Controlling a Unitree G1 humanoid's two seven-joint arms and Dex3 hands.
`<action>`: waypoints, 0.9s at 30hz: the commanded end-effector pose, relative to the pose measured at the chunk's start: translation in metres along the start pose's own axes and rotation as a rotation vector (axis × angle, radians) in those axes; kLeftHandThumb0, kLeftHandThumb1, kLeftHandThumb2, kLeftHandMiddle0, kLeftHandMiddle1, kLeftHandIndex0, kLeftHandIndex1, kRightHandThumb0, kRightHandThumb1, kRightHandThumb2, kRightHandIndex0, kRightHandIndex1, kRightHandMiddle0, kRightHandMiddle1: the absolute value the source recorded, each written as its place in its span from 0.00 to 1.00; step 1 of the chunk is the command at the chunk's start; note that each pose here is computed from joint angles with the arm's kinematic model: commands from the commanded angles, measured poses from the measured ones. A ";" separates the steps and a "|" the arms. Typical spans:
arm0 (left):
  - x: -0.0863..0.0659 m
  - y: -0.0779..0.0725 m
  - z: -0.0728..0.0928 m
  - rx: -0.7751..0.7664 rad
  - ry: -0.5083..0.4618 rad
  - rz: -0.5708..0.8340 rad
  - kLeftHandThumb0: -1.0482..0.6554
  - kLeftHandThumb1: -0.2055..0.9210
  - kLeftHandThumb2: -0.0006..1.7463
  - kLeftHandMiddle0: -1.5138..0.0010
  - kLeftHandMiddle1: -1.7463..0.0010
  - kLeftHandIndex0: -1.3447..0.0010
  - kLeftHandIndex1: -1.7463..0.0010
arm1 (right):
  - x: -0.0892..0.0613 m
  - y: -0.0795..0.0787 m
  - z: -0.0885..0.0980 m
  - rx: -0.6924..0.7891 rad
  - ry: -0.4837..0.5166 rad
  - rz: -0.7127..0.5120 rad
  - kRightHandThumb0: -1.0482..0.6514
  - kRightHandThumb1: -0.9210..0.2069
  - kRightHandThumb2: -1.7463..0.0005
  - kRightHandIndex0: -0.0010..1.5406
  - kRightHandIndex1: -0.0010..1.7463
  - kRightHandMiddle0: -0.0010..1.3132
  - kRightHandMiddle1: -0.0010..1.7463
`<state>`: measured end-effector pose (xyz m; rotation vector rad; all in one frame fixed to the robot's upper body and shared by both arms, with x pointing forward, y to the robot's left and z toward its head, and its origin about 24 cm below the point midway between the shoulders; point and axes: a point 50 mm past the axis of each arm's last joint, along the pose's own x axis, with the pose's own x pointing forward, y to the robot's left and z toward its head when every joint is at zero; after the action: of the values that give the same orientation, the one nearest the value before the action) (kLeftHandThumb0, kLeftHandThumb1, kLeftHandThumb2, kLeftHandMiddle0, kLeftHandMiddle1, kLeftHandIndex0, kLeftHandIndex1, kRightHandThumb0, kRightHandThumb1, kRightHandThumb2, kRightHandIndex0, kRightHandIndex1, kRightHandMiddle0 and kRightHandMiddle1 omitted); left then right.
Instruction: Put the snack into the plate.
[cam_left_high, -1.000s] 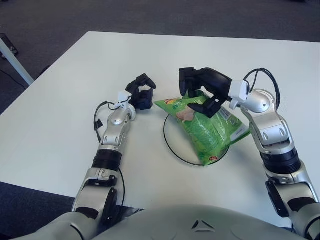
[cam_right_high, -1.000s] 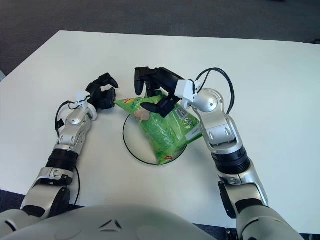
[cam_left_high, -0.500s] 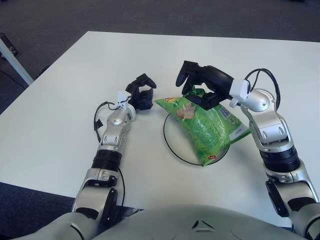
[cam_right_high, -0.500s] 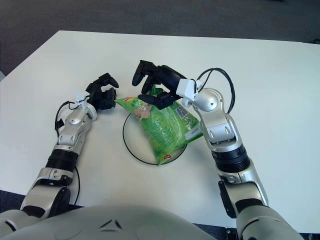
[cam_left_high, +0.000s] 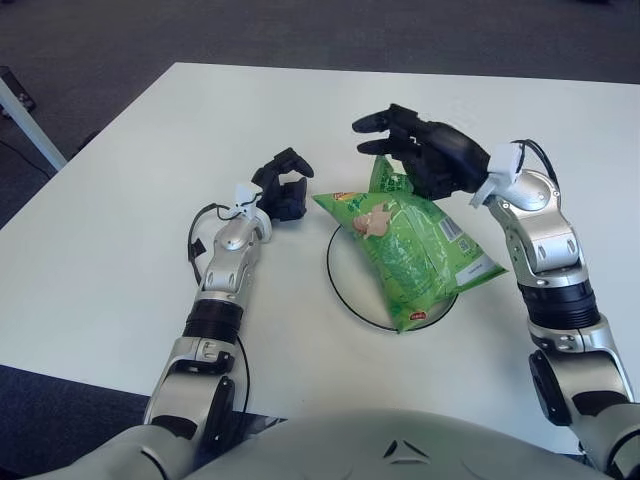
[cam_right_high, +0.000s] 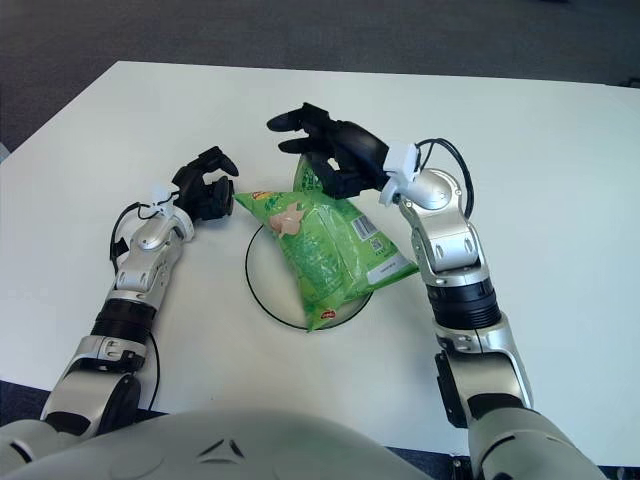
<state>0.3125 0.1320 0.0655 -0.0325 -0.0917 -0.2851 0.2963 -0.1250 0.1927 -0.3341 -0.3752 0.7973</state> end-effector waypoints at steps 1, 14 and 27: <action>-0.018 0.000 -0.031 -0.044 0.117 0.018 0.36 0.60 0.64 0.21 0.00 0.63 0.00 | 0.000 -0.007 0.008 0.037 -0.054 -0.001 0.05 0.00 0.39 0.10 0.07 0.00 0.18; -0.017 0.001 -0.031 -0.051 0.116 0.011 0.36 0.60 0.64 0.22 0.00 0.63 0.00 | -0.011 -0.027 0.015 0.326 -0.021 0.024 0.01 0.00 0.44 0.10 0.04 0.00 0.22; -0.016 0.001 -0.032 -0.044 0.116 0.012 0.36 0.59 0.65 0.20 0.00 0.63 0.00 | -0.022 -0.052 0.037 0.452 0.048 -0.017 0.00 0.00 0.46 0.02 0.01 0.01 0.43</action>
<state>0.3131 0.1324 0.0642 -0.0338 -0.0904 -0.2966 0.2985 -0.1641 0.2325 0.0673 -0.1422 0.8500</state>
